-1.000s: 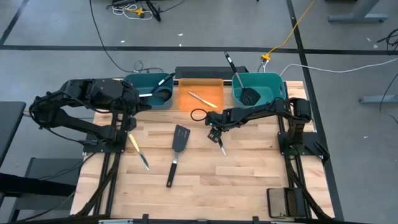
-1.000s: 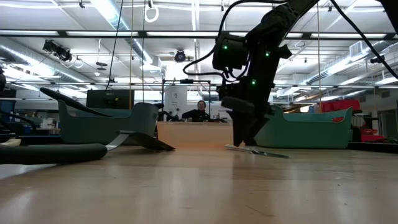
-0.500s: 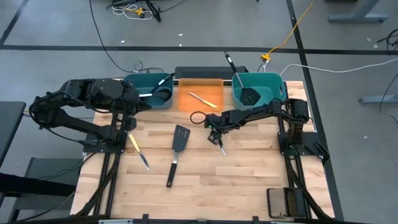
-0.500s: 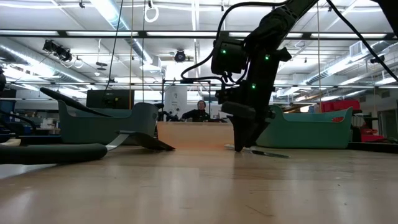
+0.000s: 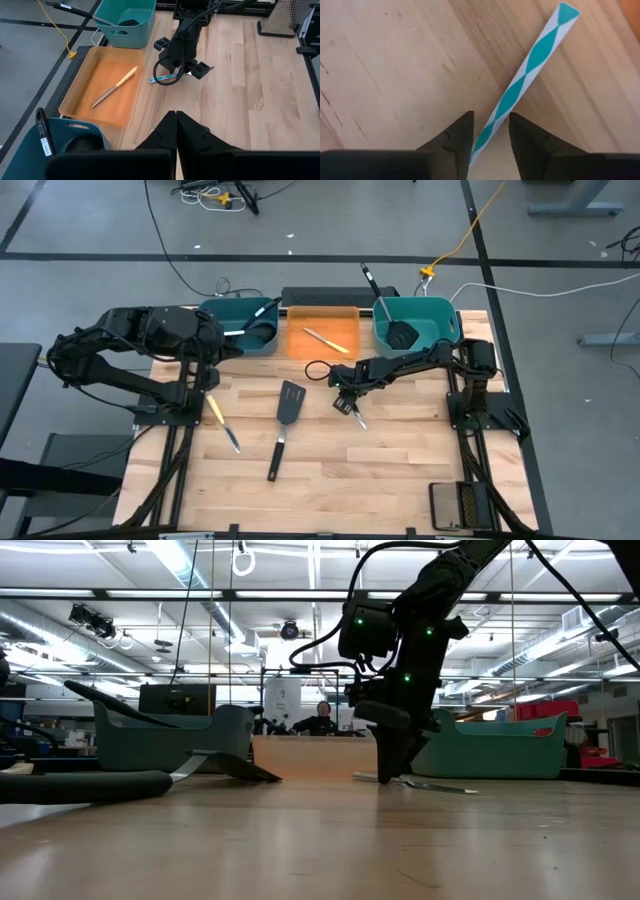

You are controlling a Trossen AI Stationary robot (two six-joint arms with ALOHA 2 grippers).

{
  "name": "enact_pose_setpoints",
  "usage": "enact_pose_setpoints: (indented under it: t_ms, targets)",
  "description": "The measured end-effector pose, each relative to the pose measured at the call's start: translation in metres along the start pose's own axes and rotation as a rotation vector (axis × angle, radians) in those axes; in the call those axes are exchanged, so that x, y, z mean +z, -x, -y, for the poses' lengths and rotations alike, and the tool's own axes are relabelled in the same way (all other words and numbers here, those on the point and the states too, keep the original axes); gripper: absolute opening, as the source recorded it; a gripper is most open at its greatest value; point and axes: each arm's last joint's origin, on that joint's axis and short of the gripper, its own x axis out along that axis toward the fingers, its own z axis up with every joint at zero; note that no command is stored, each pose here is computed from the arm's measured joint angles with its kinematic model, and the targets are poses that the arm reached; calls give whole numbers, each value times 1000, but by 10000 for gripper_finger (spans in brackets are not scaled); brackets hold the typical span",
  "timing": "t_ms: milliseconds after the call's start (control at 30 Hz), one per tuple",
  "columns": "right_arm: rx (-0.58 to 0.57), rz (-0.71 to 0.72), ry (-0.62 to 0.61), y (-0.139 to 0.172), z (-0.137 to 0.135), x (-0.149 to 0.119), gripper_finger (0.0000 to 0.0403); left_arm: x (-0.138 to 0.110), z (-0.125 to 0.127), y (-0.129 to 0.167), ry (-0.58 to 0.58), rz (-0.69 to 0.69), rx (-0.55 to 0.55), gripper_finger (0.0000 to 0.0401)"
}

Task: Pick & Place Kitchen Items
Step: Put the white knife into the orange bin

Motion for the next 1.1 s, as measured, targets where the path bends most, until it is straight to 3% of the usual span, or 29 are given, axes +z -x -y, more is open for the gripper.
enact_pose_setpoints:
  t_ms: [633,1100]
  targets:
    - [25,-1,0,0,-1,0,40,0,0,0,8,0,-1,5]
    - [36,0,10,-1,-2,1,33,0,0,0,9,0,-4,4]
